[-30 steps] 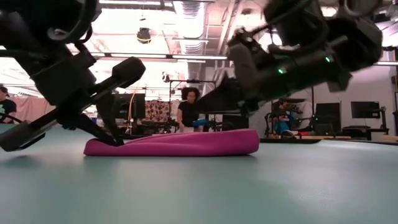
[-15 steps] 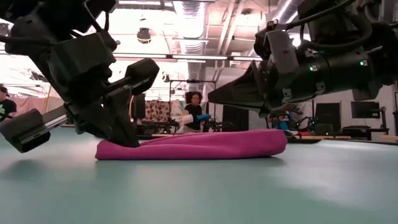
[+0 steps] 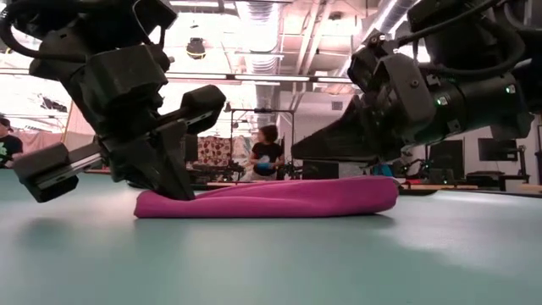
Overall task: Roll towel into tight, uniform cylinder
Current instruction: Roll the pink towel
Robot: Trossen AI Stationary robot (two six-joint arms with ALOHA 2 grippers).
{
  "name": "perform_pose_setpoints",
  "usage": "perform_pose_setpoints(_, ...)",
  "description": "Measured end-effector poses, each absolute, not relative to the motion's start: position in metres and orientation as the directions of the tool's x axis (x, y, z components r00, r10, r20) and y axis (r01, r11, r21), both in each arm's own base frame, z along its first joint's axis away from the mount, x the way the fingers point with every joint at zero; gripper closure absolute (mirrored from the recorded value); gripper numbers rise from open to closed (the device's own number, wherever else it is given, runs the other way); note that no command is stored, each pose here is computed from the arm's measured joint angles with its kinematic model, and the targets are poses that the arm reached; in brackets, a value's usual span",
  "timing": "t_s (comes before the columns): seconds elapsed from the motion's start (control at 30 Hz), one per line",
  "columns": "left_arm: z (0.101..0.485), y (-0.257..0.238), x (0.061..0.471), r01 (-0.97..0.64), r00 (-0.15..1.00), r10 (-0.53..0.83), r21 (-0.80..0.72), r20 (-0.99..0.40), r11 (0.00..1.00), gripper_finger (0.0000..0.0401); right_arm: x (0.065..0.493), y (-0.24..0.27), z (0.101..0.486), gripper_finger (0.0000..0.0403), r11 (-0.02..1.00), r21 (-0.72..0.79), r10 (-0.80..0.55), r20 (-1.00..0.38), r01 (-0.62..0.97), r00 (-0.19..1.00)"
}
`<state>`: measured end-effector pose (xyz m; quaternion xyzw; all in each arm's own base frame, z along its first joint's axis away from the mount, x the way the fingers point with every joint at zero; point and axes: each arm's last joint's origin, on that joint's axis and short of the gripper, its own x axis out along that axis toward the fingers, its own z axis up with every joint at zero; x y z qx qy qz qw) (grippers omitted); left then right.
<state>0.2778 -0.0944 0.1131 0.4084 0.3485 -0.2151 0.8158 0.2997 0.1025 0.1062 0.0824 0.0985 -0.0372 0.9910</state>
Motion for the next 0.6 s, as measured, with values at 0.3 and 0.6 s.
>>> perform_pose_setpoints(0.3, 0.115, -0.082, 0.283, 0.671, 0.672, -0.09, 0.553, -0.735, 0.494, 0.0401, 0.3, 0.097, 0.1, 0.039, 0.984, 0.142, -0.07, -0.261, 0.11, 0.963)
perform_pose_setpoints(0.6, 0.118, -0.062, 0.292, 0.656, 0.703, -0.089, 0.593, -0.706, 0.467, 0.0401, 0.298, 0.097, 0.095, 0.039, 0.982, 0.141, -0.075, -0.31, 0.124, 0.948)
